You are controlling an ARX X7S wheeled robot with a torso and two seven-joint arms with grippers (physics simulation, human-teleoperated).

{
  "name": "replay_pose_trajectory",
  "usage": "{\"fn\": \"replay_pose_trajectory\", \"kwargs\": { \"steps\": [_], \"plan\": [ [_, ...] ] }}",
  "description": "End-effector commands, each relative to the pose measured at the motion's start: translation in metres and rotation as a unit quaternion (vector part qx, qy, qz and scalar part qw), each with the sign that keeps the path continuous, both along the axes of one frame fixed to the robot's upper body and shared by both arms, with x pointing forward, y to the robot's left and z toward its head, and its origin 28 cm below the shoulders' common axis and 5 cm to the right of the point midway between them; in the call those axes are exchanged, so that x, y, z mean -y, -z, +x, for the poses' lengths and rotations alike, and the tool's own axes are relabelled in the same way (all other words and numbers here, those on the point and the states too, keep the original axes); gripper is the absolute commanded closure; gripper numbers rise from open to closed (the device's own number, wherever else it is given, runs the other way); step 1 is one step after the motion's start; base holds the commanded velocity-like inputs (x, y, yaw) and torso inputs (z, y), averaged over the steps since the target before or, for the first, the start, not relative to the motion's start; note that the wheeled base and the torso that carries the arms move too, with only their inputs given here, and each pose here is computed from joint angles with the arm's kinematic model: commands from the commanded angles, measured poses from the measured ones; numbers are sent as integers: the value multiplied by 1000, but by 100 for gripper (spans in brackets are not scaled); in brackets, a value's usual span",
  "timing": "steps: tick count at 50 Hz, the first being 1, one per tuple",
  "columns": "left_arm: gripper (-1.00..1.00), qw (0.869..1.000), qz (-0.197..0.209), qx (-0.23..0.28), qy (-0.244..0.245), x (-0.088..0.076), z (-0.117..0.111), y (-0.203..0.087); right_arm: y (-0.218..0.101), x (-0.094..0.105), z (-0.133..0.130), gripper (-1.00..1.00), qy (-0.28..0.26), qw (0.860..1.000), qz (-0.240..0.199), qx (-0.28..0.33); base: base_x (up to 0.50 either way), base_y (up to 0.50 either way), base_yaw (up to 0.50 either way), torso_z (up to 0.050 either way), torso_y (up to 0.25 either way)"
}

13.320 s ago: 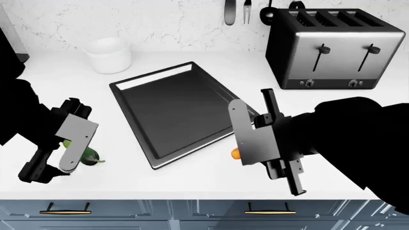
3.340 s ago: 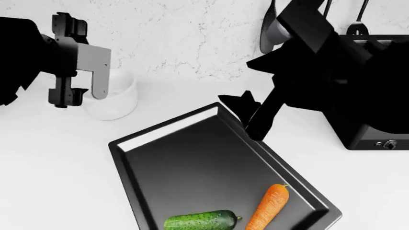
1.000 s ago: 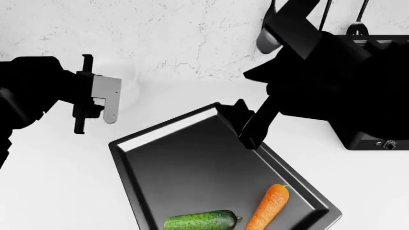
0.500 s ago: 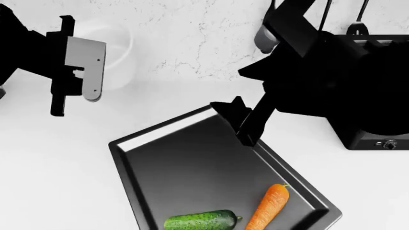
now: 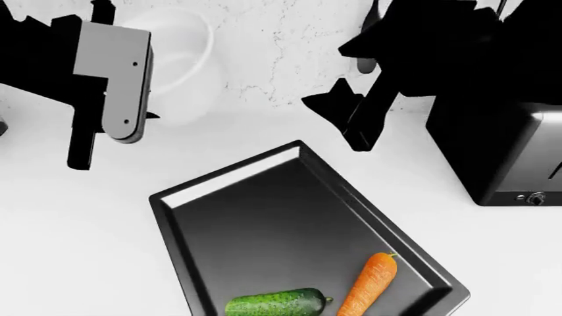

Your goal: Place the two vegetables and bowl onto the tray for setting up a vegetable dip station.

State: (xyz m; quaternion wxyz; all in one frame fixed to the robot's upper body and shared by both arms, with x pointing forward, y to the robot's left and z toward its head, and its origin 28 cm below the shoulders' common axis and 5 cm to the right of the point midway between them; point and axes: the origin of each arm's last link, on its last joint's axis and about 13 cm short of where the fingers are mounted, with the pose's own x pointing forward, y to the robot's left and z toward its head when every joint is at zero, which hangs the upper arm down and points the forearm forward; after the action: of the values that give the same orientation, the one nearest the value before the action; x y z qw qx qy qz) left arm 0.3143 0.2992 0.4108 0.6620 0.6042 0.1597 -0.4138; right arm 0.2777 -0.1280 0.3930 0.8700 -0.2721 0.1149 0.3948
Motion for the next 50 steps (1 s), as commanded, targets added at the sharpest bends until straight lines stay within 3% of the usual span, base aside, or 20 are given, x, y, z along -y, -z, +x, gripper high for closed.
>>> {"fn": "replay_pose_trajectory", "kwargs": {
  "steps": [1, 13, 20, 24, 31, 50],
  "plan": [
    [100, 995, -43, 17, 83, 32, 0, -4, -18, 11, -12, -100, 15, 1000, -21, 17, 0, 0, 0, 15, 0],
    [100, 989, -37, -20, 139, 57, 8, 16, -24, 27, -23, -100, 44, 998, -15, 44, 0, 0, 0, 0, 1],
    [100, 988, -17, -62, 141, 61, 7, 26, -28, 30, -23, -100, 47, 997, -18, 57, 0, 0, 0, 0, 1],
    [100, 985, 17, -94, 144, 62, 6, 28, -23, 30, -23, -100, 44, 997, -14, 54, 0, 0, 0, 0, 0],
    [100, 977, 32, -139, 157, 74, 10, 23, -17, 33, -25, -100, 44, 998, -16, 48, 0, 0, 0, 0, 1],
    [100, 971, 38, -156, 176, 82, 7, 12, -12, 30, -13, -100, 36, 998, -15, 38, 0, 0, 0, 1, 1]
  ]
}}
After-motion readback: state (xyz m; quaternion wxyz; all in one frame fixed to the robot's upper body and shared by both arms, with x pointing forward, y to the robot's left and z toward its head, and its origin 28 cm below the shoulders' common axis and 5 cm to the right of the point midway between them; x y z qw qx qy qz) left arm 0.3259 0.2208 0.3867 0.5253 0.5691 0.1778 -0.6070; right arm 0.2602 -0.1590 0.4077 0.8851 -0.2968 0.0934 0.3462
